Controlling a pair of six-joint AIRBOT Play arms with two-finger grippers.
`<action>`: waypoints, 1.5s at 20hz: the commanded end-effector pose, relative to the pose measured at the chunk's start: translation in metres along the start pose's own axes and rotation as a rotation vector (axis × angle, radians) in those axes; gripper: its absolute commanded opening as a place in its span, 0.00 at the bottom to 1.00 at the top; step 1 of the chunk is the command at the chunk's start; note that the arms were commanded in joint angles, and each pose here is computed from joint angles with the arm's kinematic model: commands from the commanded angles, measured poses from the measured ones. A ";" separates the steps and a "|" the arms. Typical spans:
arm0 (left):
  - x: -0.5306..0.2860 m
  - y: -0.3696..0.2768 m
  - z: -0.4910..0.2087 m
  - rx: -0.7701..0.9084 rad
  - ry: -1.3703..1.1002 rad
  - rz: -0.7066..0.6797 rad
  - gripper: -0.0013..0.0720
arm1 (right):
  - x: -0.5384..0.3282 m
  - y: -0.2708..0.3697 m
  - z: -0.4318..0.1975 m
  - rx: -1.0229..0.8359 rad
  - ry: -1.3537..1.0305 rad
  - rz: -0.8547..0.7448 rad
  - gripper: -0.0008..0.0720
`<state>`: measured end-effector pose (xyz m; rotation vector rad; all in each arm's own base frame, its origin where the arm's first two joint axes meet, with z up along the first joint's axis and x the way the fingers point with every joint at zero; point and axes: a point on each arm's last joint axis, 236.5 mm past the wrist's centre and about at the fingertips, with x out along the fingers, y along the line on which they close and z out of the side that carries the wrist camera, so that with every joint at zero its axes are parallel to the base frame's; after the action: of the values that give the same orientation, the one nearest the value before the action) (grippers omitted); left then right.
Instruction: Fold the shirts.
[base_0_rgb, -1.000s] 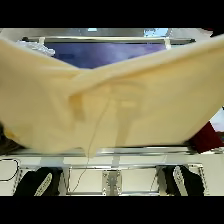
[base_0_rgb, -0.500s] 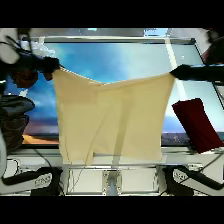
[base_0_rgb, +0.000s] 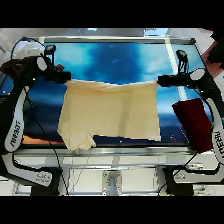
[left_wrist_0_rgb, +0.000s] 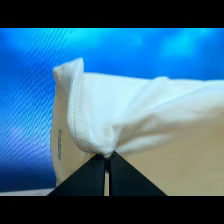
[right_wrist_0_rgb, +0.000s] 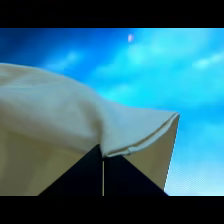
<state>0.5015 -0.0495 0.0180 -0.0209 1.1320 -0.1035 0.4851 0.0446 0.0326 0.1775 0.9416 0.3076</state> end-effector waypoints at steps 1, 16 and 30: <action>0.022 0.006 -0.045 0.003 0.158 0.019 0.03 | 0.013 0.002 -0.043 0.009 0.134 0.023 0.05; 0.075 0.027 -0.109 0.022 0.282 0.085 0.03 | 0.052 -0.011 -0.126 0.041 0.249 -0.046 0.05; -0.077 0.022 -0.061 0.102 0.047 0.107 0.74 | -0.050 -0.040 -0.126 -0.122 0.354 -0.282 0.50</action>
<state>0.4313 -0.0198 -0.0019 0.1084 1.2805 -0.0525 0.3761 0.0329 -0.0452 0.0087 1.2822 0.2644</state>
